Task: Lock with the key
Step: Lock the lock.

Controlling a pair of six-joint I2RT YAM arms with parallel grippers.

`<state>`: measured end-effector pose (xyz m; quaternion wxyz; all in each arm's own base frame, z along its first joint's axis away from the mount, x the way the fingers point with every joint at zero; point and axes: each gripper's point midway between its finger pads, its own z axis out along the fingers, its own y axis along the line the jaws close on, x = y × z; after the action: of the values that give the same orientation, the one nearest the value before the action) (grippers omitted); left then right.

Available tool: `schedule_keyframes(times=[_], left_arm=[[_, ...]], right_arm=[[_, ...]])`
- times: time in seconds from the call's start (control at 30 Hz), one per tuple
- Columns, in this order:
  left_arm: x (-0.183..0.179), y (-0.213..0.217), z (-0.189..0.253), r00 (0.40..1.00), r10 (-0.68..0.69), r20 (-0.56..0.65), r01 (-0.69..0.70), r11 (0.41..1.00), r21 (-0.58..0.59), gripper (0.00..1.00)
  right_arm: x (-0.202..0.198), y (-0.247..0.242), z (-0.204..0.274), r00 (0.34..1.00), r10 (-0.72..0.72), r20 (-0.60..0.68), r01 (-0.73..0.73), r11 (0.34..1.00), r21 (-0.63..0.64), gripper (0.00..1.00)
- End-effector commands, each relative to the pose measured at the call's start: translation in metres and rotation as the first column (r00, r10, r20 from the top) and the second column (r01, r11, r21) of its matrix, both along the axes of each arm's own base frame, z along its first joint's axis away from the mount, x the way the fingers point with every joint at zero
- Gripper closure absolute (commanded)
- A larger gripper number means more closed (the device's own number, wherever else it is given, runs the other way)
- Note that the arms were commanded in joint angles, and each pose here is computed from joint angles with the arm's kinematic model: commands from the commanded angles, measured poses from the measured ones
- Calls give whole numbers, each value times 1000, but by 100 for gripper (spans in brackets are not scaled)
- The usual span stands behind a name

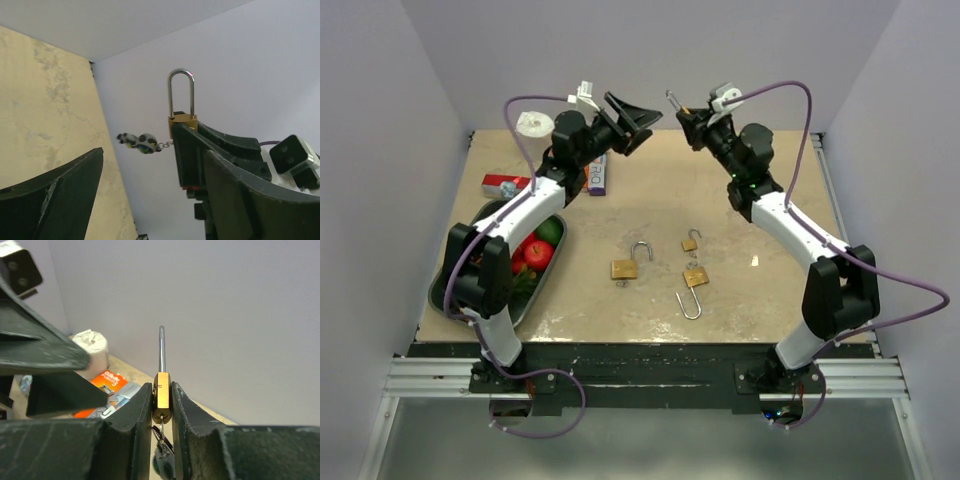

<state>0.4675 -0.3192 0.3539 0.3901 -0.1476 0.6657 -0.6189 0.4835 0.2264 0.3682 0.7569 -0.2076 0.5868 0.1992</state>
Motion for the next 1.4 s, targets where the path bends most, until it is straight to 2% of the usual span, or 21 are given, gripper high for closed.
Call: schedule_keyframes(times=[0.0,0.07,0.1,0.17,0.2,0.27,0.3,0.37,0.4,0.47,0.57,0.6,0.7,0.77,0.97,1.07,1.17,1.23,1.37], left_arm=[[-16,44,33,965,31,259,-58,993,99,11],[-23,57,40,928,-4,372,-51,989,138,4],[-36,64,47,831,-112,545,-13,975,220,1],[-45,70,46,720,-239,652,9,942,335,1],[-59,73,43,574,-399,715,39,886,463,1],[-68,76,38,458,-520,721,40,822,568,1],[-69,79,27,387,-601,699,6,760,650,1],[-80,82,26,280,-668,690,-51,707,705,2],[-86,80,16,244,-707,664,-75,669,739,9],[-91,79,14,227,-730,645,-94,643,760,13],[-109,63,-4,208,-797,567,-66,567,821,15],[-107,60,-5,183,-812,554,-114,542,832,16],[-119,48,-15,147,-840,523,-147,504,851,20],[-128,41,-20,123,-850,513,-152,495,856,23],[-135,36,-27,117,-859,499,-139,483,865,37],[-139,36,-26,97,-860,501,-139,486,863,45],[-146,38,-24,72,-862,502,-142,490,860,60],[-152,38,-25,49,-866,498,-139,488,862,61],[-159,41,-24,45,-868,494,-127,486,865,57]], right_arm=[[-30,-3,52,982,185,40,-188,980,73,100],[-39,0,45,960,279,0,-279,959,41,100],[-42,0,44,952,305,-10,-305,952,33,100],[-56,7,41,911,411,-30,-411,912,-2,100],[-61,10,34,891,448,-72,-449,893,-9,100],[-71,15,34,861,502,-88,-506,861,-40,100],[-82,19,29,827,549,-119,-557,829,-47,100],[-90,21,26,803,582,-130,-592,803,-66,100],[-97,22,22,782,603,-158,-617,784,-65,100],[-106,23,17,759,629,-167,-646,760,-71,100],[-121,27,11,719,674,-172,-692,717,-84,100],[-125,28,6,706,680,-199,-703,708,-75,100],[-138,33,4,696,696,-179,-718,682,-141,100],[-150,38,2,678,713,-178,-735,663,-146,100],[-180,50,-12,644,742,-186,-762,604,-232,100],[-187,53,-11,639,746,-186,-766,597,-238,100],[-188,52,-11,652,735,-186,-756,610,-238,100],[-189,51,-11,658,730,-185,-751,618,-233,100],[-189,48,-14,677,714,-179,-733,633,-247,100]])
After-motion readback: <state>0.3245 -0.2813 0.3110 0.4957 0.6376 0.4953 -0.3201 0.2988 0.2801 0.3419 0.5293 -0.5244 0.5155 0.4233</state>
